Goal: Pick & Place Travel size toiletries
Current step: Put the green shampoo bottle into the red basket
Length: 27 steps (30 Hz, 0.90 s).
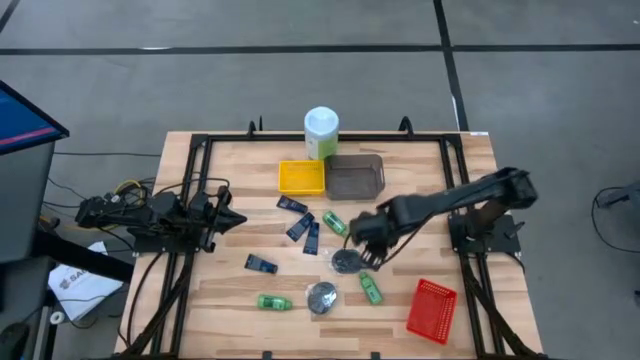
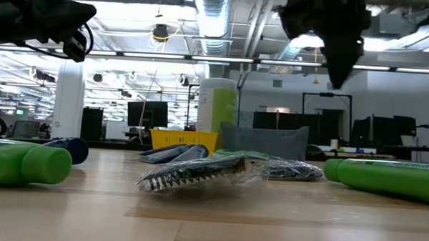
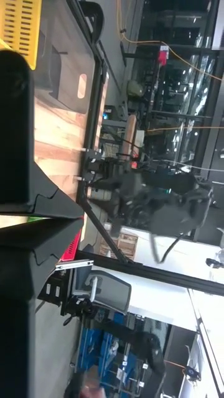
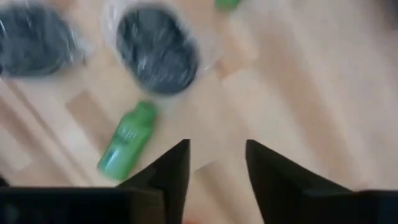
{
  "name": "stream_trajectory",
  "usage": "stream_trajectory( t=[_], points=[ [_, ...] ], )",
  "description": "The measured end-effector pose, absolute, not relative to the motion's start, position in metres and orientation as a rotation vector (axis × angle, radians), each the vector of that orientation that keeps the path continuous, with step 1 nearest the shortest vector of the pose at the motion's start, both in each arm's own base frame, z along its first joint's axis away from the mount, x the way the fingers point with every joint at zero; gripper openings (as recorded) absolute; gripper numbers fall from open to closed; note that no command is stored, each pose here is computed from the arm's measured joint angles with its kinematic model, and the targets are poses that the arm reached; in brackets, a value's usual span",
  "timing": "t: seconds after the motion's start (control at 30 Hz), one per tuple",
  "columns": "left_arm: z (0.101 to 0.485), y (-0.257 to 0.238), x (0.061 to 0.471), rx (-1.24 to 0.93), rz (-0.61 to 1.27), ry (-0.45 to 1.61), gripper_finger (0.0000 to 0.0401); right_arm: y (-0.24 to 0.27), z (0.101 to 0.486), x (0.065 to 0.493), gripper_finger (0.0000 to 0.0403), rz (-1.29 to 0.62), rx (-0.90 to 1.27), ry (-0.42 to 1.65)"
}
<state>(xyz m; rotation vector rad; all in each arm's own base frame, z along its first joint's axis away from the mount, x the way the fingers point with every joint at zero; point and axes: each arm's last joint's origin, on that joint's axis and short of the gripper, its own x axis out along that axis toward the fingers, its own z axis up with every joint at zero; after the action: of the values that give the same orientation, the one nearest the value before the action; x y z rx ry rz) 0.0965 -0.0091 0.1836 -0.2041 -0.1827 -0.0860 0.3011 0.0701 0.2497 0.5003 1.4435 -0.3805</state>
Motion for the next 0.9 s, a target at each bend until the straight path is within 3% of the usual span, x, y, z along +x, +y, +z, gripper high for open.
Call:
stream_trajectory(
  t=[0.2, 0.3, 0.9],
  points=[
    [0.184, -0.009, 0.096, -0.204, -0.086, -0.186, 0.0008, 0.107, 0.215, 0.319, 0.0258, -0.366, 0.635, 1.526],
    [0.184, -0.009, 0.096, -0.205, -0.087, -0.189, 0.0008, 0.12, 0.201, 0.323, 0.0283, -0.38, 0.657, 1.539],
    [0.183, -0.009, 0.099, -0.204, -0.085, -0.175, 0.0008, 0.143, 0.147, 0.341, 0.0291, -0.403, 0.66, 1.557]
  ],
)
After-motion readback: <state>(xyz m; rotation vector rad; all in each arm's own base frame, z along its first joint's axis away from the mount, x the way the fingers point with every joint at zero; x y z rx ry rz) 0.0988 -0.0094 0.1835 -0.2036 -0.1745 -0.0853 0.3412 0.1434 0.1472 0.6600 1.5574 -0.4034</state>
